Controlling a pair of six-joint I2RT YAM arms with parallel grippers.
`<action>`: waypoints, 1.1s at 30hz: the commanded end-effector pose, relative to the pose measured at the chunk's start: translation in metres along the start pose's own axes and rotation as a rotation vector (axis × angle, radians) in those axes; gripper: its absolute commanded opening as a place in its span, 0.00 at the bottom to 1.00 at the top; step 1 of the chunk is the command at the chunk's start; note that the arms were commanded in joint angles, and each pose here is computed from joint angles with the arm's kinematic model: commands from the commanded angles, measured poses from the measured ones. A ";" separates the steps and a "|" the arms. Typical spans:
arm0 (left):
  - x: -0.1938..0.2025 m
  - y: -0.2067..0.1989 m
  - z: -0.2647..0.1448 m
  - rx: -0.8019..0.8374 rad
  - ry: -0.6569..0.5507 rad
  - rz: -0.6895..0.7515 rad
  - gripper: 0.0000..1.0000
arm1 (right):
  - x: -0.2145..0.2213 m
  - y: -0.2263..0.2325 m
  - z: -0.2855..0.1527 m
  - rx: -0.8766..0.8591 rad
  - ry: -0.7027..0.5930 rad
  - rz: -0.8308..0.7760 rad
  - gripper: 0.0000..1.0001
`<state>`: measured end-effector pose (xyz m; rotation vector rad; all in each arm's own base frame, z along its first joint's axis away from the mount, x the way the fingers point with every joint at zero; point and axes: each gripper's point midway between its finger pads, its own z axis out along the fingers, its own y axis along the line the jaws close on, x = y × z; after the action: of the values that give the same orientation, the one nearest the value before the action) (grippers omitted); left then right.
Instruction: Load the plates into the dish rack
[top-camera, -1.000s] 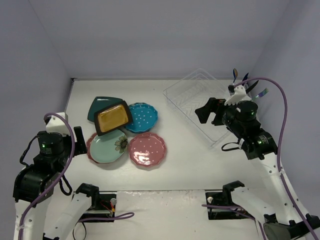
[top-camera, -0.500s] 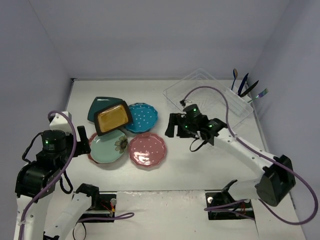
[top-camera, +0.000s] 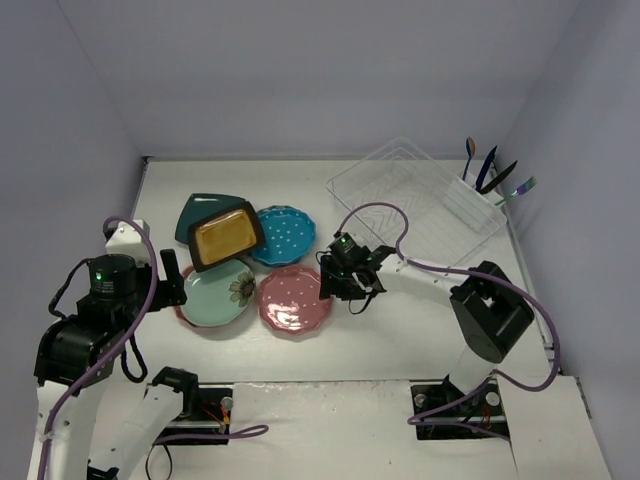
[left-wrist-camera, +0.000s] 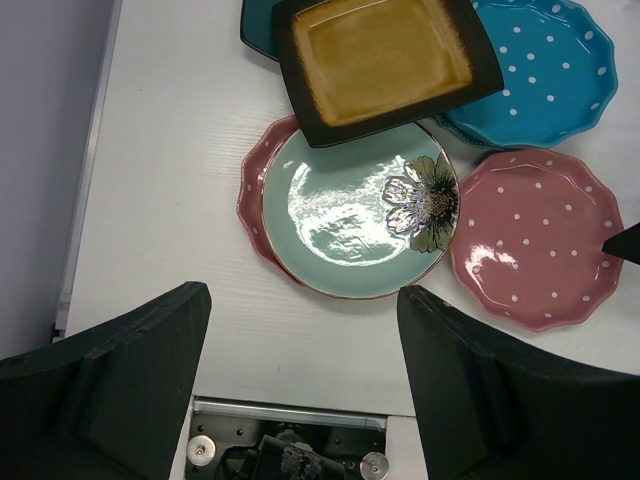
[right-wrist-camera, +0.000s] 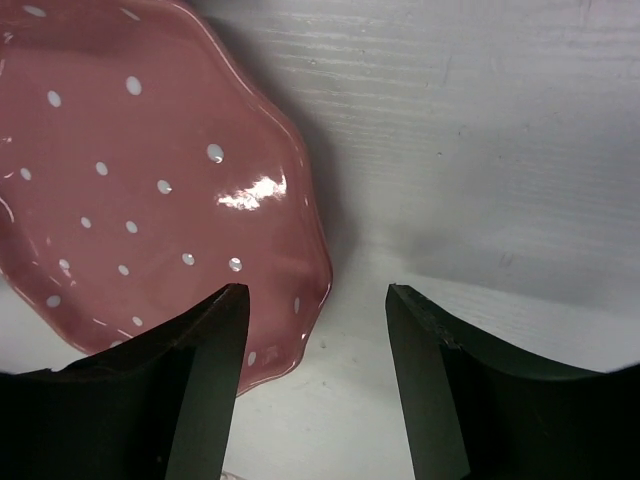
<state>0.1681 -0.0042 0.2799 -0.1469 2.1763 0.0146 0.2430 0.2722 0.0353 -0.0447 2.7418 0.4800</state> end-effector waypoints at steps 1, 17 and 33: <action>-0.015 -0.007 0.001 0.024 -0.049 -0.023 0.76 | -0.001 0.009 0.006 -0.030 -0.021 0.045 0.57; -0.010 -0.007 0.004 0.028 -0.052 -0.010 0.76 | 0.036 -0.008 0.024 0.064 0.052 0.181 0.39; -0.010 -0.006 0.001 0.029 -0.067 -0.001 0.76 | 0.029 -0.045 0.021 0.228 -0.042 0.136 0.00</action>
<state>0.1656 -0.0078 0.2748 -0.1218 2.1685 -0.0049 0.2357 0.2861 0.0108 0.2802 2.7437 0.5286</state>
